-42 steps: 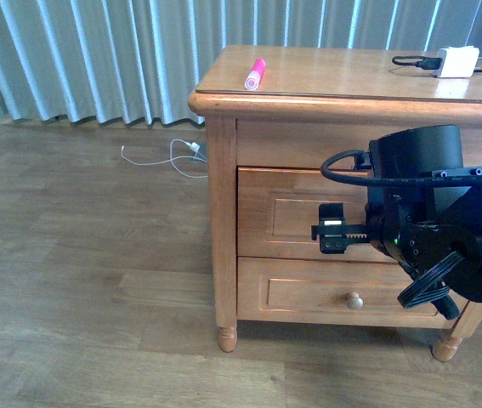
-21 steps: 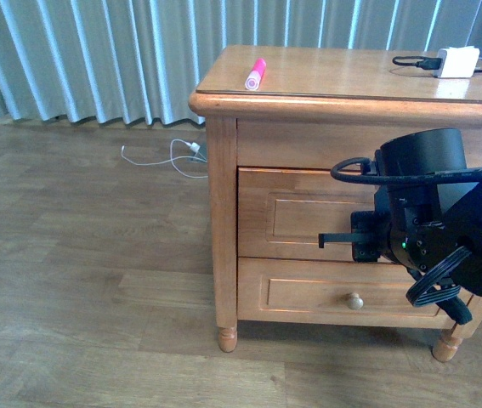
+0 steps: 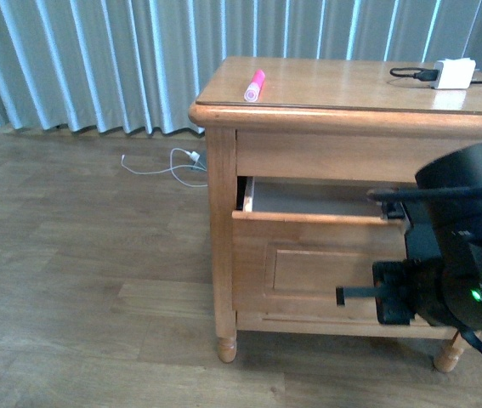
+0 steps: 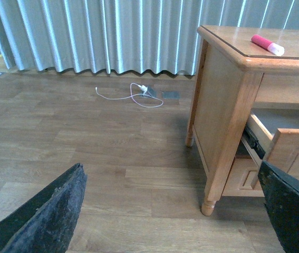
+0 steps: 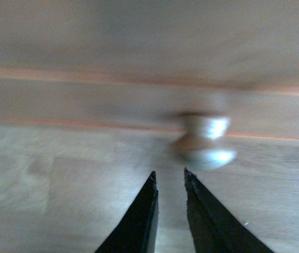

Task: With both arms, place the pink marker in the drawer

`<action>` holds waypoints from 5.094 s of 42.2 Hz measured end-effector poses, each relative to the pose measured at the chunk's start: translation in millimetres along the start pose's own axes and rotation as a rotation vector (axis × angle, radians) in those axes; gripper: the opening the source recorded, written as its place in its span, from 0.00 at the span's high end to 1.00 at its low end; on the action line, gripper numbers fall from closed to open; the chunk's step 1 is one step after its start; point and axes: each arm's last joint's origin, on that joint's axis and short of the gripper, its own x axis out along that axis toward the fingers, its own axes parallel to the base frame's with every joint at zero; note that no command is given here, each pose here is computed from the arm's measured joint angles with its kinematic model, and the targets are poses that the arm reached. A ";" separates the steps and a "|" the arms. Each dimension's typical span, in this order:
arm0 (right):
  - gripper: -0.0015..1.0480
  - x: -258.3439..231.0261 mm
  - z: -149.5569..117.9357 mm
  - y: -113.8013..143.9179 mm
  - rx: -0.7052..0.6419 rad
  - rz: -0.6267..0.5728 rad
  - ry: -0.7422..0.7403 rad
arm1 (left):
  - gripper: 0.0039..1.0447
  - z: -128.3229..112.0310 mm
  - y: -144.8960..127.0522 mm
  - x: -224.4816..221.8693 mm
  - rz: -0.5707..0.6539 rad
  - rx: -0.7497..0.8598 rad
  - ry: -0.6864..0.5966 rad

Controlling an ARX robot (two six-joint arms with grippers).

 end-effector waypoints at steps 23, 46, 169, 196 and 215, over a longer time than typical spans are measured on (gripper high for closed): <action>0.20 -118.3 -29.8 -6.6 0.090 0.184 -0.104 | 0.06 0.0 0.0 0.0 0.000 0.000 0.000; 0.08 -220.7 -54.9 -75.2 0.250 0.094 -0.443 | 0.06 0.0 0.0 0.0 0.000 0.000 0.000; 0.08 -216.5 -80.5 -84.9 0.022 -0.089 -0.829 | 0.06 70.5 -179.4 308.4 -0.274 0.021 0.219; 0.08 -216.5 -80.5 -84.9 0.022 -0.089 -0.829 | 0.07 59.3 -216.3 372.7 -0.231 0.053 0.307; 0.08 -216.5 -80.5 -84.9 0.022 -0.089 -0.829 | 0.74 60.0 -212.7 372.2 -0.230 0.110 0.337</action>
